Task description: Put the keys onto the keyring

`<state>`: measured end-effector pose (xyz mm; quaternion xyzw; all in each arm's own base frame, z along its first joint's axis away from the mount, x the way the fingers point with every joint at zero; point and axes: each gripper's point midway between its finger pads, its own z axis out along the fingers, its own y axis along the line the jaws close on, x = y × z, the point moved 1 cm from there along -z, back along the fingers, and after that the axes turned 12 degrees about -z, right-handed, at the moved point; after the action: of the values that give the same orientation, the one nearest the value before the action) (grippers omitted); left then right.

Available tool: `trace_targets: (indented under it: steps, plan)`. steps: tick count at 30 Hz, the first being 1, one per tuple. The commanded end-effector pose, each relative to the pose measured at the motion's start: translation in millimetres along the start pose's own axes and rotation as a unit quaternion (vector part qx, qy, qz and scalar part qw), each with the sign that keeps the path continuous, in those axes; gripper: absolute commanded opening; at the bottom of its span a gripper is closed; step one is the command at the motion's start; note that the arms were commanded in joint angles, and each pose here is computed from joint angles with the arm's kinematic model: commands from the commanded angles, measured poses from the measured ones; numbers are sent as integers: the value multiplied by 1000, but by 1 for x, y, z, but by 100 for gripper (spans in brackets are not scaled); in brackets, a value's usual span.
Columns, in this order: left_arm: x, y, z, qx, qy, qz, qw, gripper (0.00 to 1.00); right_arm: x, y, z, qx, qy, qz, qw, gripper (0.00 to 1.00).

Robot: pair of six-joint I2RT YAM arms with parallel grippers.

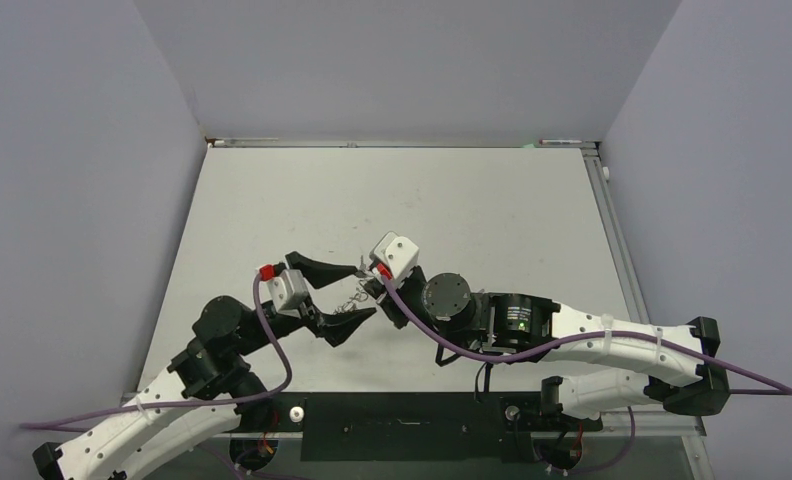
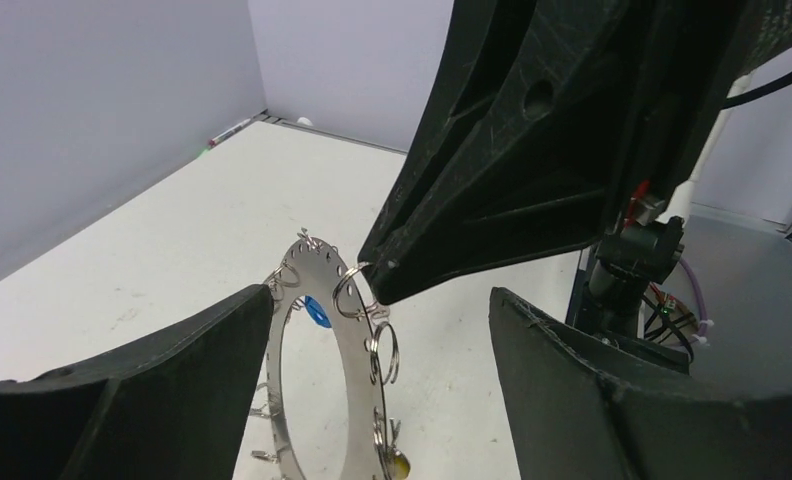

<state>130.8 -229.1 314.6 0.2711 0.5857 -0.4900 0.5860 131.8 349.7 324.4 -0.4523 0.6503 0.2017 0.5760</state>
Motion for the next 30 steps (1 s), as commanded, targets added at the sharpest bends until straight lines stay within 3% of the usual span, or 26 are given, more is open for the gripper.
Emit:
trace_targets:
  steps: [1,7,13,16,22,26,30]
  plan:
    - [-19,1,10,-3,-30,21,999,72,-38,0,-4,-5,-55,34,998,5]
    - [-9,7,14,-8,-11,45,999,62,-44,7,-9,-30,-65,34,997,5]
    - [-13,-7,7,33,-20,66,997,32,-47,18,-22,-81,-83,16,993,5]
    - [-13,-9,2,37,-28,69,997,22,-55,19,-33,-99,-105,21,989,5]
    - [-10,-22,-1,75,-25,72,994,18,-66,24,-52,-139,-128,9,982,5]
    - [-12,-35,-3,111,-33,64,991,33,-67,29,-58,-163,-128,-4,978,5]
    - [-12,-42,-4,132,-32,63,989,36,-65,36,-59,-182,-125,-11,975,5]
